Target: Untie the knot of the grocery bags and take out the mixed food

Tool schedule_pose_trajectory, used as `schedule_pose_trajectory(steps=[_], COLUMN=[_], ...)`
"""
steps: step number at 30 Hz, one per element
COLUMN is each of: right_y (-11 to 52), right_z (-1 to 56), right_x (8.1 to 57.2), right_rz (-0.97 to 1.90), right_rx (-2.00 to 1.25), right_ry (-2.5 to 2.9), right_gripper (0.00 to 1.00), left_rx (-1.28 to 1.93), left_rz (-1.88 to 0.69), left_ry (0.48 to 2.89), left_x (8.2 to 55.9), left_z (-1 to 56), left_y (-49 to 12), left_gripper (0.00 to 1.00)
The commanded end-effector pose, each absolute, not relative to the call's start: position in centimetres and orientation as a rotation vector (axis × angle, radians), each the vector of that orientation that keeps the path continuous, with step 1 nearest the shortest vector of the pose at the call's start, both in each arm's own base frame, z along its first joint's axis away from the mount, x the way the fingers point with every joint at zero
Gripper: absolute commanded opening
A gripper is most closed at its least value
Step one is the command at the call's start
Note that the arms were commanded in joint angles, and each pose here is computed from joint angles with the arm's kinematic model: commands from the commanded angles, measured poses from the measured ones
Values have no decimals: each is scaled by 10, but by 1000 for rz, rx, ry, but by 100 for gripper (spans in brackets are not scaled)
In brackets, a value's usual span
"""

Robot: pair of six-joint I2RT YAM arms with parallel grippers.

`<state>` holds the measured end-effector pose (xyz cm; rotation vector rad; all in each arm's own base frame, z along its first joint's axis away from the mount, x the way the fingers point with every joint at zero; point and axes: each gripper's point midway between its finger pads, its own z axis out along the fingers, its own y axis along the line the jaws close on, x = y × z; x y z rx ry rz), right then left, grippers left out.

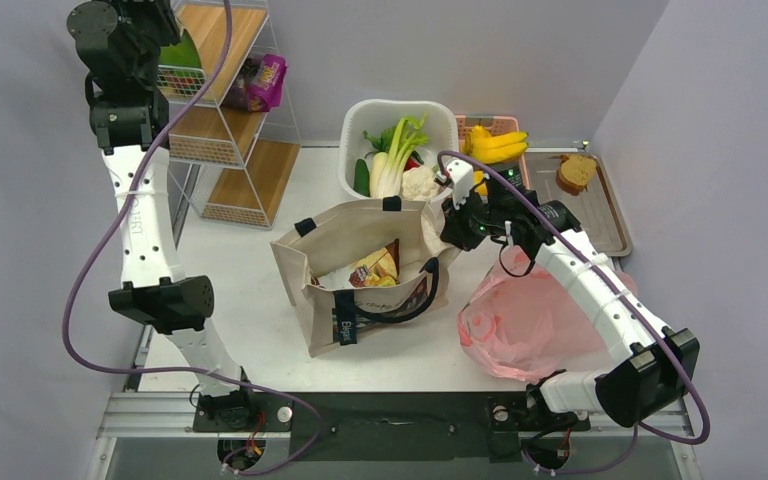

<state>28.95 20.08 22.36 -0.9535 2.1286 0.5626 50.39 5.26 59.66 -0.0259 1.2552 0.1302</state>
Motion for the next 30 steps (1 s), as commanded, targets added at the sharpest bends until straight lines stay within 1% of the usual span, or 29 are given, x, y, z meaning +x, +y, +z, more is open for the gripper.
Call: schedule_pose_trajectory(steps=[1, 11, 17, 19, 21, 22, 23, 24, 25, 26, 27, 29, 30], right_y=[207, 208, 209, 210, 210, 210, 211, 211, 212, 212, 213, 215, 215], right_z=[217, 215, 217, 217, 217, 218, 218, 218, 218, 219, 219, 218, 218], right_x=[285, 284, 285, 286, 287, 287, 288, 288, 289, 289, 290, 290, 290], right_rz=[590, 589, 586, 587, 588, 587, 588, 589, 592, 593, 595, 597, 599], right_rx=[-987, -996, -998, -998, -996, -995, -995, -995, -995, -994, -995, -999, -999], right_ry=[2143, 2144, 2141, 2143, 2142, 2142, 2141, 2142, 2142, 2141, 2141, 2141, 2141], right_gripper=[0, 0, 0, 0, 0, 0, 0, 0, 0, 0, 0, 0, 0], left_rx=[-63, -65, -69, -73, -90, -93, -96, -94, -96, -91, -88, -81, -74], left_rz=[-5, -155, -140, -118, -96, -90, -76, -65, -57, -45, -41, -31, -23], left_ry=[980, 980, 999, 1005, 1008, 1013, 1011, 1012, 1013, 1013, 1012, 1009, 1005], left_x=[441, 453, 460, 458, 458, 458, 456, 456, 455, 455, 453, 451, 449], left_z=[686, 679, 673, 672, 671, 670, 671, 670, 671, 671, 672, 673, 675], left_y=[51, 46, 48, 50, 55, 56, 57, 58, 59, 60, 60, 60, 60], left_gripper=[0, 0, 0, 11, 30, 33, 40, 43, 50, 54, 61, 65, 66])
